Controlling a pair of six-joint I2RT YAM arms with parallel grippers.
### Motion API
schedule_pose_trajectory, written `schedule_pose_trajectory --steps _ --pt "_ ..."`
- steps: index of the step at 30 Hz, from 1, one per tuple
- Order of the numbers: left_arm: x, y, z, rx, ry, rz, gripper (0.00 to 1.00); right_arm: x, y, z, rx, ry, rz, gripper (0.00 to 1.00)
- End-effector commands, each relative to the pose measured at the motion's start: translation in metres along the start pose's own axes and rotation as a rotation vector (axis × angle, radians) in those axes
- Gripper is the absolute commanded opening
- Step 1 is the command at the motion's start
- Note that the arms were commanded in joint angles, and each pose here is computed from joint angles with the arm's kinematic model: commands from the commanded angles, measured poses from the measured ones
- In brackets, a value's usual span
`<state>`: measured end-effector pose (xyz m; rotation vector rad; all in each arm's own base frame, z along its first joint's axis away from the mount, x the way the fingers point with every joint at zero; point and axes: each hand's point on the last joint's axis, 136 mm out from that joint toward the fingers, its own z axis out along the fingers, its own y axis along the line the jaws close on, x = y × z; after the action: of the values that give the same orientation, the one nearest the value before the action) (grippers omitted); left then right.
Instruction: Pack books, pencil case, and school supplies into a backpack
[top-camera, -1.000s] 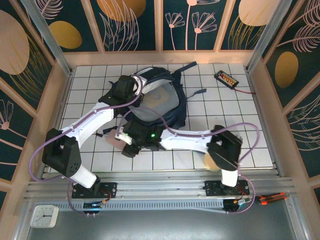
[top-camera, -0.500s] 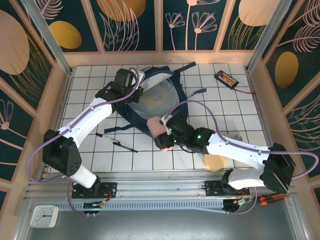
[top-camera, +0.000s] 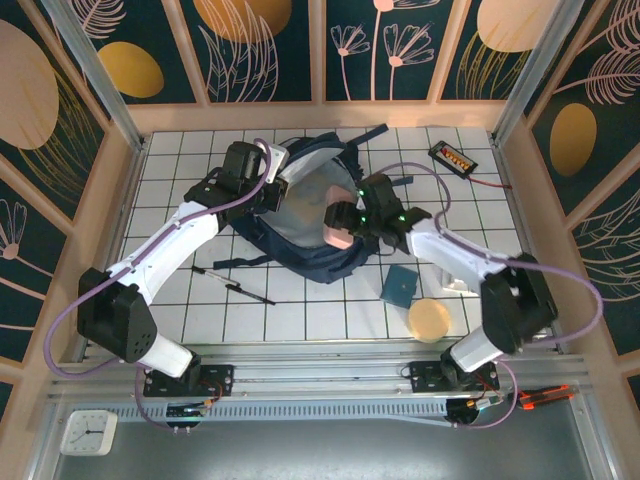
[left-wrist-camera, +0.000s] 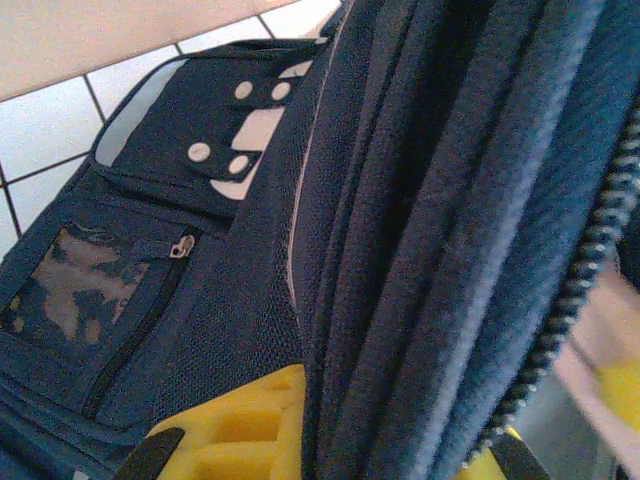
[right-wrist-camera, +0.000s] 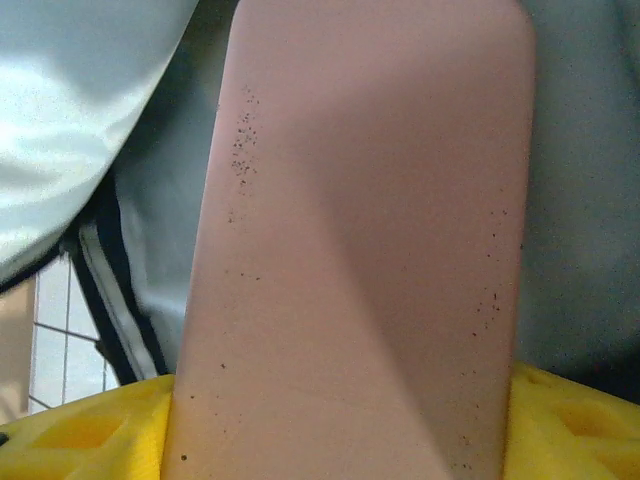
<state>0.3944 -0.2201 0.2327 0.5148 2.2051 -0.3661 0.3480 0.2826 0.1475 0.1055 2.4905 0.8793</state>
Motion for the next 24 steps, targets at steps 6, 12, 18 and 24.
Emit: schedule_pose_trajectory --steps 6,12,18,24 --pt "-0.057 -0.025 -0.022 0.118 -0.226 -0.014 0.0 -0.045 0.057 0.069 -0.21 -0.005 0.077 0.58" --pt "-0.054 -0.024 -0.016 0.116 -0.22 -0.023 0.0 -0.058 0.063 0.07 -0.245 -0.073 0.082 0.91" --pt "-0.05 -0.024 -0.011 0.118 -0.213 -0.017 0.0 -0.06 0.058 0.016 -0.196 -0.177 -0.005 0.99" --pt "-0.044 -0.023 -0.009 0.111 -0.201 -0.002 0.0 -0.063 0.03 -0.055 0.029 -0.26 -0.058 0.99"
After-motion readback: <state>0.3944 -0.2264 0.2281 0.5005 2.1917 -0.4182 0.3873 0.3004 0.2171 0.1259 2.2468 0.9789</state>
